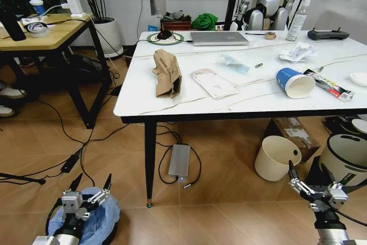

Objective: Pick up the trash bin and place the trash from the table into it.

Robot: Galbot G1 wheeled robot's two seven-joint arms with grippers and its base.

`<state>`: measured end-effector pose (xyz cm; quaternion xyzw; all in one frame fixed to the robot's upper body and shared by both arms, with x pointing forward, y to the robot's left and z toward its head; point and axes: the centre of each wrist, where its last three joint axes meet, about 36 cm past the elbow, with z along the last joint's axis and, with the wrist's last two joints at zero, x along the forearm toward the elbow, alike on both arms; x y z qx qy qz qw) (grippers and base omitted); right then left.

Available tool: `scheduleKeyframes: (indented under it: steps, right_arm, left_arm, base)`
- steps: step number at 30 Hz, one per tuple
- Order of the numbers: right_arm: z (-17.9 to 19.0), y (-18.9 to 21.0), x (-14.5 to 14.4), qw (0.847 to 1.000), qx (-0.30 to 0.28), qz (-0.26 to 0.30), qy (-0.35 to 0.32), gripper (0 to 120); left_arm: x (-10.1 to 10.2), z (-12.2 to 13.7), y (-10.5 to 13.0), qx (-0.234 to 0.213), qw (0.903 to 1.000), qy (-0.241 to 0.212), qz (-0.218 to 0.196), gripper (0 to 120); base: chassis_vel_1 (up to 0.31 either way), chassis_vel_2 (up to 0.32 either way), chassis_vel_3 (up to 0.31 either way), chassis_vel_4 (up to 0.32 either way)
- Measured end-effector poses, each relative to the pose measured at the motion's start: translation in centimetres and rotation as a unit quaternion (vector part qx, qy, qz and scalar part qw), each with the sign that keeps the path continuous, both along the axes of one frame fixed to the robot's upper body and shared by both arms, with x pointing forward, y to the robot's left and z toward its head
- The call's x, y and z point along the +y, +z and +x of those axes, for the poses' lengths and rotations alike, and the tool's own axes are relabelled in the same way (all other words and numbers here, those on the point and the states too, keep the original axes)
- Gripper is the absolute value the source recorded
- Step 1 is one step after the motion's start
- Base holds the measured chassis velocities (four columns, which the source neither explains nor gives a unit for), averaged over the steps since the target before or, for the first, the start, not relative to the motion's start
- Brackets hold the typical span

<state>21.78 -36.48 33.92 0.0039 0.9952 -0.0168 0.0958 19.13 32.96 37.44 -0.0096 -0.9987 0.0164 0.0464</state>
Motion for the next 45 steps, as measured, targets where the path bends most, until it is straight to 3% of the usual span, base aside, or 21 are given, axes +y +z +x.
scheduleKeyframes:
  steps: [22,45]
  right_arm:
    - [1.2,-1.1,1.4,1.0,-0.005,0.006,0.029,100]
    - [-1.5,-1.4,2.6,1.0,0.013,-0.001,0.002,100]
  left_arm:
    - [-0.7,-2.7,-0.4,0.008,0.9997,0.024,0.001,100]
    - [0.1,-0.6,-1.4,-0.006,0.9998,0.018,0.01,100]
  base:
    - [0.0,0.0,0.0,0.0]
    - [0.0,0.0,0.0,0.0]
